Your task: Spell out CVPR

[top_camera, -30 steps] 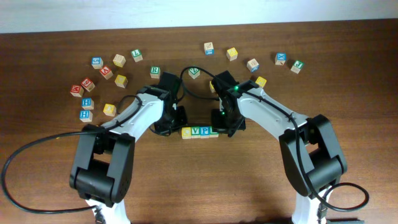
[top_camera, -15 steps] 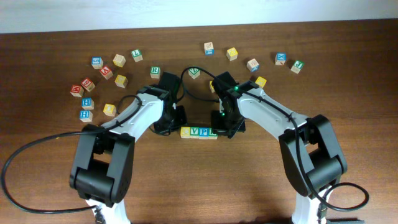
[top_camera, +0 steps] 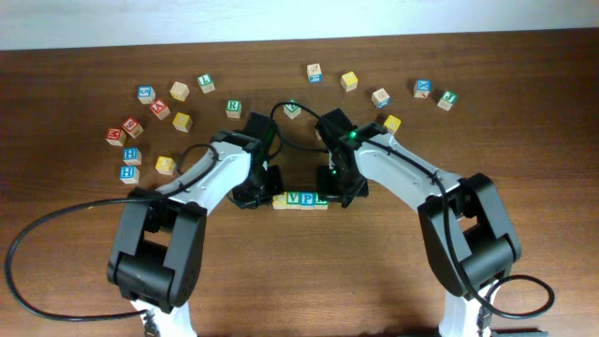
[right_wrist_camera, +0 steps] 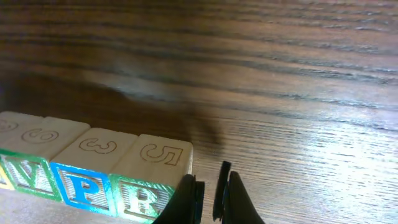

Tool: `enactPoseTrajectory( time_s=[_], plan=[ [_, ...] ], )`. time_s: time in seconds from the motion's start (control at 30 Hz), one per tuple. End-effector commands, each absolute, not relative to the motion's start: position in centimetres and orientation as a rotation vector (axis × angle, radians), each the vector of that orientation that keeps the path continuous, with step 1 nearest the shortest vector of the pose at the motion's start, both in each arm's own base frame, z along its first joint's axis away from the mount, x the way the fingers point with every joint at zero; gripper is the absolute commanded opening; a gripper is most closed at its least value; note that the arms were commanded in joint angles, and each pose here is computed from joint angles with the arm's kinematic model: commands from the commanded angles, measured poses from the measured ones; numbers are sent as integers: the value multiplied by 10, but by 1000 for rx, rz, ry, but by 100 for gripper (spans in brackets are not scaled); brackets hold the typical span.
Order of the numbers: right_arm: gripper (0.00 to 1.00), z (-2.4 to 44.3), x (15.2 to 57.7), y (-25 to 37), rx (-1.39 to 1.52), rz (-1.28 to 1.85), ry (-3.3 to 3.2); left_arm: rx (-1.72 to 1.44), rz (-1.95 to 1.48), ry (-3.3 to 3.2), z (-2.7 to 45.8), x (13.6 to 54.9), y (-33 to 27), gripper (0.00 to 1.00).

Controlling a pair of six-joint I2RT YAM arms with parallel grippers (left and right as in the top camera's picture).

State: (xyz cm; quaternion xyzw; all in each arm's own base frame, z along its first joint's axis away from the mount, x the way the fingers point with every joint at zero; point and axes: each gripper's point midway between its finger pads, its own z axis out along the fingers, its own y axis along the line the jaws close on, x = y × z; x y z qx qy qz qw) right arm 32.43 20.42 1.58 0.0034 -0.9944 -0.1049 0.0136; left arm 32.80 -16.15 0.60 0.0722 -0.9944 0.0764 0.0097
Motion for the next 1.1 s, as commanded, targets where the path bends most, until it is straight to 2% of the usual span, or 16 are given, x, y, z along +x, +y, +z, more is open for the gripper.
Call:
enactPoseTrajectory(
  time_s=[0.0, 0.27, 0.43, 0.77, 0.9, 1.07],
  plan=[
    [5, 10, 320, 212, 29, -335, -3084, 158, 274, -3100, 6, 326, -174, 0],
    [5, 10, 320, 211, 28, -328, -3086, 159, 254, -3107, 6, 326, -171, 1],
    [12, 9, 318, 210, 26, -320, -3078, 167, 204, -3117, 5, 327, -164, 6],
    [16, 17, 328, 182, -82, -303, -3077, 244, 171, -3109, 10, 332, -144, 3],
    [16, 27, 330, 166, -111, -270, -3087, 227, 123, -3148, 28, 338, -137, 2],
    [17, 97, 323, 145, -144, -266, -3201, 372, 121, -3292, 104, 350, -99, 6]
  ],
)
